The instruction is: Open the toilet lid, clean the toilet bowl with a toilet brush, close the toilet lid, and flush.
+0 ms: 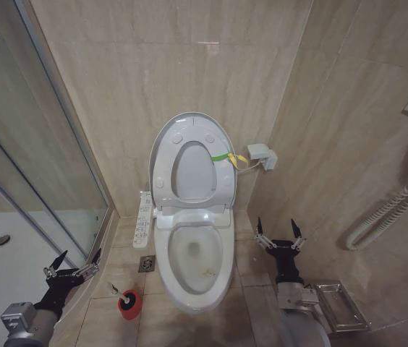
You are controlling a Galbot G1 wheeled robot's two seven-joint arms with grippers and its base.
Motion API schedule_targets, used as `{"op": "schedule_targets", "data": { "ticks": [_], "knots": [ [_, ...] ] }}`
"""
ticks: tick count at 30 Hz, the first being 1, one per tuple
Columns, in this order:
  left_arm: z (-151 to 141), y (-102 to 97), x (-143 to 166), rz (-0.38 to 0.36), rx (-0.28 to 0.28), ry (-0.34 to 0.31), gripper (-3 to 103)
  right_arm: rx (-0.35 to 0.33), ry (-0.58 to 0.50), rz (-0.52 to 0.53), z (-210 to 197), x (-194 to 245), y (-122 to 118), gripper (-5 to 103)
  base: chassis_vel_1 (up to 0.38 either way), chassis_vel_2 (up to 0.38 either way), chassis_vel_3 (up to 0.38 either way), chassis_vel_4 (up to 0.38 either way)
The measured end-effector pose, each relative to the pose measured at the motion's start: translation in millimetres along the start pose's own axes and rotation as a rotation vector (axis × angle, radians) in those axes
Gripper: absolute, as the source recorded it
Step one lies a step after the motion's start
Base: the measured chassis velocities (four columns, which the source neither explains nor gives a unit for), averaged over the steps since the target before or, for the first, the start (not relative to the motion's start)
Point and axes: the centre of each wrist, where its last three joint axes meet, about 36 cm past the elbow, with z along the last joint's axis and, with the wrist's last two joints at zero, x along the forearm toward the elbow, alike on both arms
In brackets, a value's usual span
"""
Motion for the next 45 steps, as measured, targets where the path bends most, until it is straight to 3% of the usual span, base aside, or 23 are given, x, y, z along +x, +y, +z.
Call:
{"op": "schedule_targets", "data": {
  "ticks": [45],
  "knots": [
    [0.0,0.0,0.0,0.0,0.0,0.0,100,0.0,0.0,0.0,0.0,0.0,0.0,100,0.0,0.0,0.0,0.0]
  ]
}}
